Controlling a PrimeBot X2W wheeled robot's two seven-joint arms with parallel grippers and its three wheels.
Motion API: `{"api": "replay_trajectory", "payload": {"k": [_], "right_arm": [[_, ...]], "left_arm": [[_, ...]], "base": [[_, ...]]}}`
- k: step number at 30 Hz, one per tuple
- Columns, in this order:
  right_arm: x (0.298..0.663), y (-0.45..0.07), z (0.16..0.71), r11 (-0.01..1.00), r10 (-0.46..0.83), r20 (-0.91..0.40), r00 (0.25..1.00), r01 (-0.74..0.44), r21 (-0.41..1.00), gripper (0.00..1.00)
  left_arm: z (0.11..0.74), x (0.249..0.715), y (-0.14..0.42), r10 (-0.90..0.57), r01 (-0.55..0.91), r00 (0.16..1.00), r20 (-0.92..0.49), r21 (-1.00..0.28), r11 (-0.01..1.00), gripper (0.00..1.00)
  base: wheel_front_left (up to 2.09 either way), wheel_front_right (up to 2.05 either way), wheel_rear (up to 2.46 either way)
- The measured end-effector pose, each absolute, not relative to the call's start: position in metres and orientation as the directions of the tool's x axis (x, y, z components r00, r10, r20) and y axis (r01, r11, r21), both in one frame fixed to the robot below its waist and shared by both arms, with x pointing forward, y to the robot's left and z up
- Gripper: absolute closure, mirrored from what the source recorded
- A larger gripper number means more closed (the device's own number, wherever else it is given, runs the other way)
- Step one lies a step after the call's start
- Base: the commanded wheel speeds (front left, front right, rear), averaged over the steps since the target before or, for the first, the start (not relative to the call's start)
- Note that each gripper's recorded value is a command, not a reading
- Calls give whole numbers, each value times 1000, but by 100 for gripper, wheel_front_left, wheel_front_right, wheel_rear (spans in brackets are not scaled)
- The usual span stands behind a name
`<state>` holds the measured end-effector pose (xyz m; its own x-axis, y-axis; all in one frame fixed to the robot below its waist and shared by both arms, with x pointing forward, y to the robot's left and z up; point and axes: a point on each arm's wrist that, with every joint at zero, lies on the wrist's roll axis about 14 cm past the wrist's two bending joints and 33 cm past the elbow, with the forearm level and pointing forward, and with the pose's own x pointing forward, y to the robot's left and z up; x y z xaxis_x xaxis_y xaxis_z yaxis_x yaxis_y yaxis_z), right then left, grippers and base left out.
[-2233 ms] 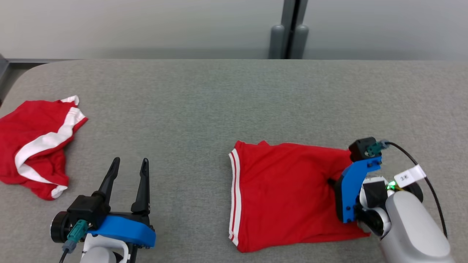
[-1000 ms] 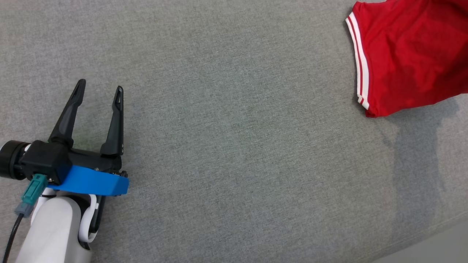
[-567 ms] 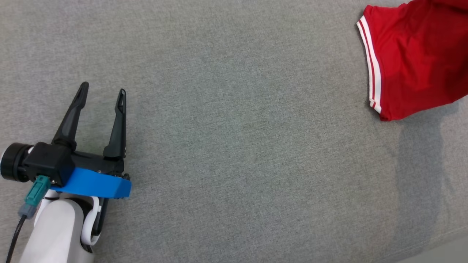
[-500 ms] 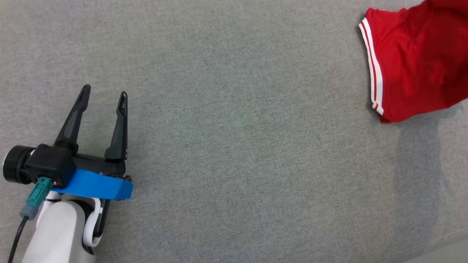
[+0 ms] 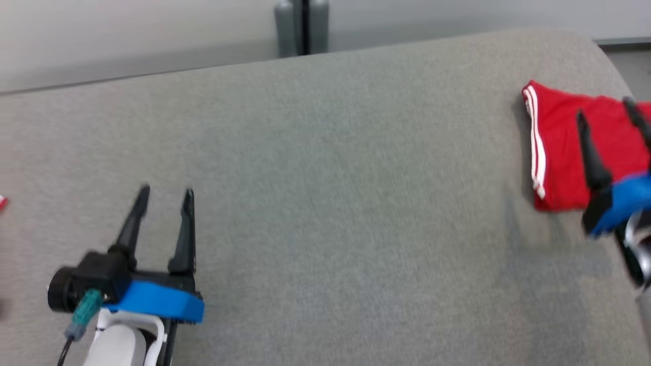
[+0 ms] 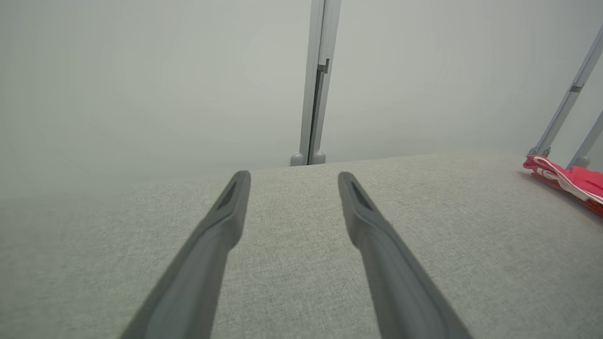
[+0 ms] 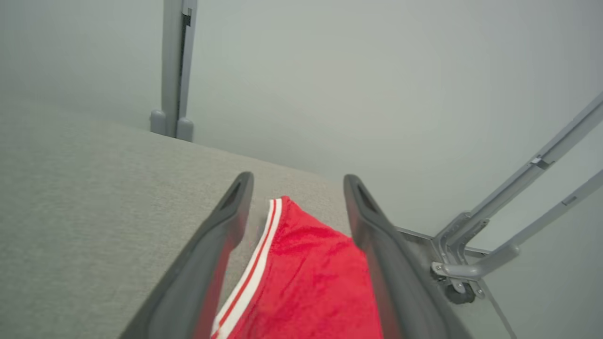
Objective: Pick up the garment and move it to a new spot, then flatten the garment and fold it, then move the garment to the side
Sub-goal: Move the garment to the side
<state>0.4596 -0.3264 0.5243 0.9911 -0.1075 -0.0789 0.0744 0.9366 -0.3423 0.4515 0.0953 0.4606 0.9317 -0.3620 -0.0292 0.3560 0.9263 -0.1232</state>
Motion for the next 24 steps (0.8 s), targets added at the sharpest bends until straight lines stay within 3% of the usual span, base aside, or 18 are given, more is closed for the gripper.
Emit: {"api": "replay_trajectory", "payload": {"k": [9, 17, 24], "right_arm": [[402, -269, 520, 996, -75, 11, 997, 75, -51, 0], [375, -236, 521, 997, -61, 34, 998, 59, 58, 0], [365, -227, 519, 996, -55, 24, 998, 53, 74, 0]], "left_arm": [[475, 404, 132, -250, 246, 968, -21, -124, 961, 0], [475, 380, 155, -175, 170, 984, -25, -130, 977, 0], [478, 371, 163, -143, 140, 990, -14, -131, 981, 0]], "base": [[0, 0, 0], [0, 0, 0], [0, 0, 0]]}}
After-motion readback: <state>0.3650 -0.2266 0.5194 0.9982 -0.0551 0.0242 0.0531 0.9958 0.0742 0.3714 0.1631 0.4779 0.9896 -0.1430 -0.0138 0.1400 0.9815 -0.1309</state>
